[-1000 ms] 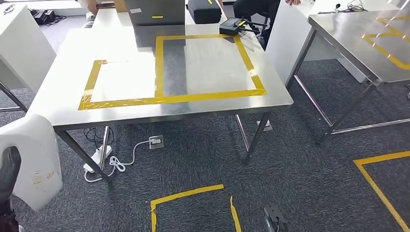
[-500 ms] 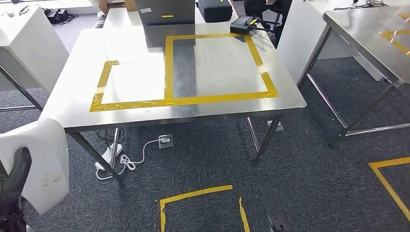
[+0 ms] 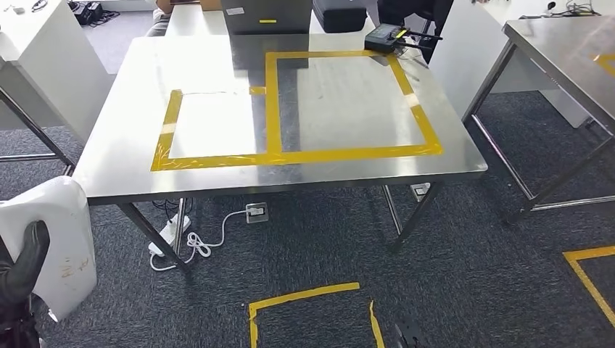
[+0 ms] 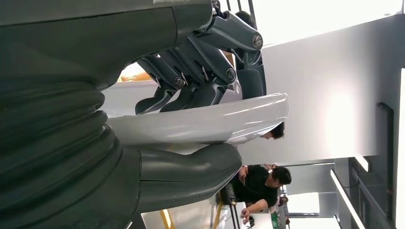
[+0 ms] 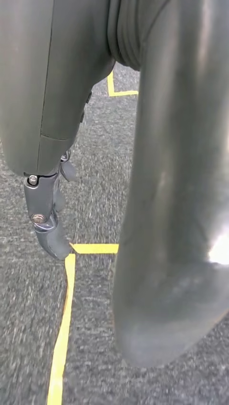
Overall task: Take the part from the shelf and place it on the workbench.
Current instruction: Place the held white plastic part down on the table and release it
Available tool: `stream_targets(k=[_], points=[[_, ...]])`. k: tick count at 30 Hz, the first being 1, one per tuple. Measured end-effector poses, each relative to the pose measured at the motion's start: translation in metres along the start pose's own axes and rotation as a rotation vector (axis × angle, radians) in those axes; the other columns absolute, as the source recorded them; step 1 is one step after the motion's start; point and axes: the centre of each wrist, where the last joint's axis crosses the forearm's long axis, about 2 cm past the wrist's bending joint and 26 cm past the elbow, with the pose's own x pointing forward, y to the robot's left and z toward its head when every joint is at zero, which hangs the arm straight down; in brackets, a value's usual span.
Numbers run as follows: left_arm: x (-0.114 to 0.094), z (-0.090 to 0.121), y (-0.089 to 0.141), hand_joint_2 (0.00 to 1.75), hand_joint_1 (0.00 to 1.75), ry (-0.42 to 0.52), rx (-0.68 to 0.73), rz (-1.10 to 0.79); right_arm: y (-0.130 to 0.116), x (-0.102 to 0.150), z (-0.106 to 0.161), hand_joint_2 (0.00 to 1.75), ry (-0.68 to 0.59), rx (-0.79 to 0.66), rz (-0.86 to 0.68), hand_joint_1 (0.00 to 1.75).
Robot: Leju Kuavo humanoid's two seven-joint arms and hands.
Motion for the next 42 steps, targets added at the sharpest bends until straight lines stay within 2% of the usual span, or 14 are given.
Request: stream_targets(k=[42], points=[[0.0004, -0.0002, -0.0004, 1.75, 1.75, -0.007, -0.022, -0.004, 0.0044, -0.0016, 0.0002, 0.0, 0.021, 0.017, 0.015, 0.0]])
